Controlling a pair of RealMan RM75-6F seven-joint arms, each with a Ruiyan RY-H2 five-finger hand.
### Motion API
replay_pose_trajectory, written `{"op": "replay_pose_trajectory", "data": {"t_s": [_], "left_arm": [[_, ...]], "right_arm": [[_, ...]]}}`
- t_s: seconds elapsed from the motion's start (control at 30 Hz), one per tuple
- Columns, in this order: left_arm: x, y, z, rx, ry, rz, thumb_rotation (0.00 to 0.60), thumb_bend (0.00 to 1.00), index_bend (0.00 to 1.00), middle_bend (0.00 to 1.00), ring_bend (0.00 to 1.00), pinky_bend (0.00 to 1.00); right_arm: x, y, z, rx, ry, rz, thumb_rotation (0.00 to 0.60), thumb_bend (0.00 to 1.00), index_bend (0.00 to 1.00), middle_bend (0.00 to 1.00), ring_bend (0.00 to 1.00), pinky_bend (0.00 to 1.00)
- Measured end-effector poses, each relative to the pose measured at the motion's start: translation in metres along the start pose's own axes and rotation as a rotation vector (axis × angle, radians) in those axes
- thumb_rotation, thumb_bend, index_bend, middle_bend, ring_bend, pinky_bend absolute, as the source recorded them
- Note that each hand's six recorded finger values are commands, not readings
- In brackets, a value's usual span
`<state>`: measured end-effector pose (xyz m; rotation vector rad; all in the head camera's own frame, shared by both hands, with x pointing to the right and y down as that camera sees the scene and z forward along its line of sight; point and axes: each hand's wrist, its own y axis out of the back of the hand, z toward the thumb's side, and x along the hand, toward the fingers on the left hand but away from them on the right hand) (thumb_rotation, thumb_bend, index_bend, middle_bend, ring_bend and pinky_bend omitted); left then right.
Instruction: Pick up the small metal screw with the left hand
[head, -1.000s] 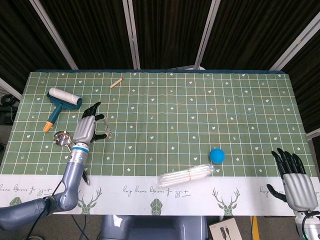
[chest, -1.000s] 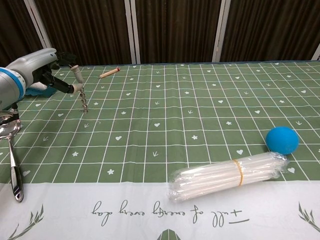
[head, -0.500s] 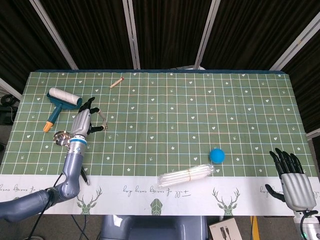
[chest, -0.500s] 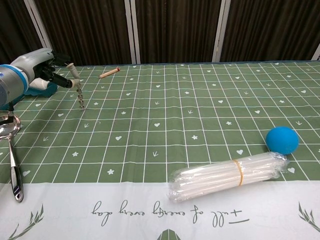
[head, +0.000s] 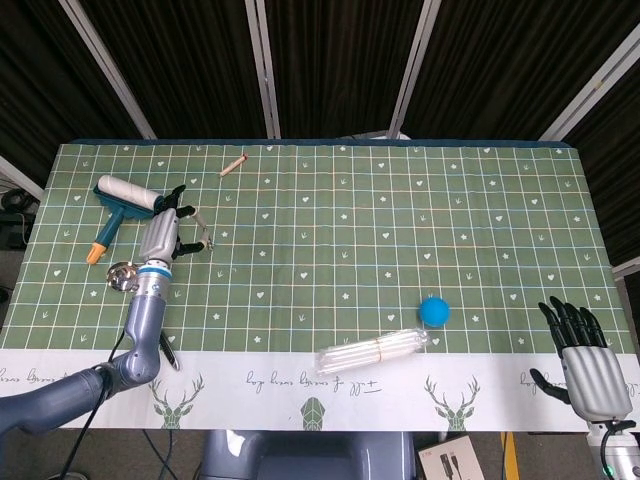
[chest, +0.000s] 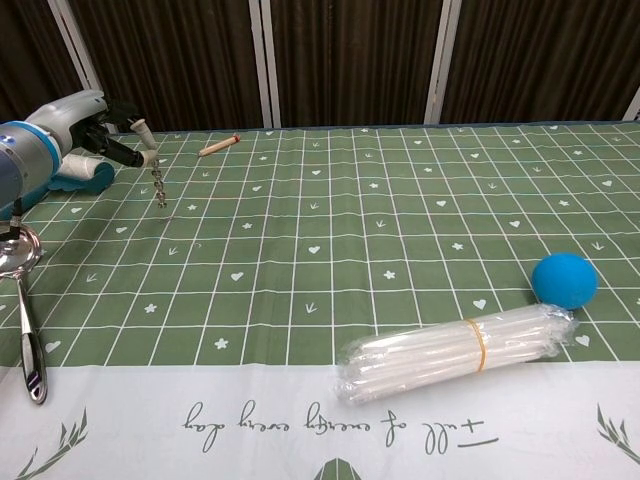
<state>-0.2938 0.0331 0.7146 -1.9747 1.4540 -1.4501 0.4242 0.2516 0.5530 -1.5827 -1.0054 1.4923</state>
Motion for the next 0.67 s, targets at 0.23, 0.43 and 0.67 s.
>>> {"op": "replay_pose_trajectory", "data": {"t_s": [0.23, 0.43, 0.67], "left_arm": [[0.009, -0.001, -0.006, 0.006, 0.021, -0.004, 0.600, 0.43, 0.60, 0.00, 0.00, 0.00], [0.016, -0.002, -0.010, 0.010, 0.030, -0.005, 0.600, 0.43, 0.61, 0.00, 0.00, 0.00], [0.020, -0.006, -0.010, 0.009, 0.031, -0.010, 0.600, 0.43, 0.61, 0.00, 0.00, 0.00]], "right_arm": [[0.000, -0.001, -0.001, -0.004, -0.005, 0.006, 0.600, 0.11, 0.00, 0.00, 0.00, 0.00], [0.000, -0.001, -0.001, -0.009, -0.005, 0.009, 0.600, 0.11, 0.00, 0.00, 0.00, 0.00], [0.000, -0.001, -0.001, -0.011, -0.004, 0.012, 0.600, 0.11, 0.00, 0.00, 0.00, 0.00]]}}
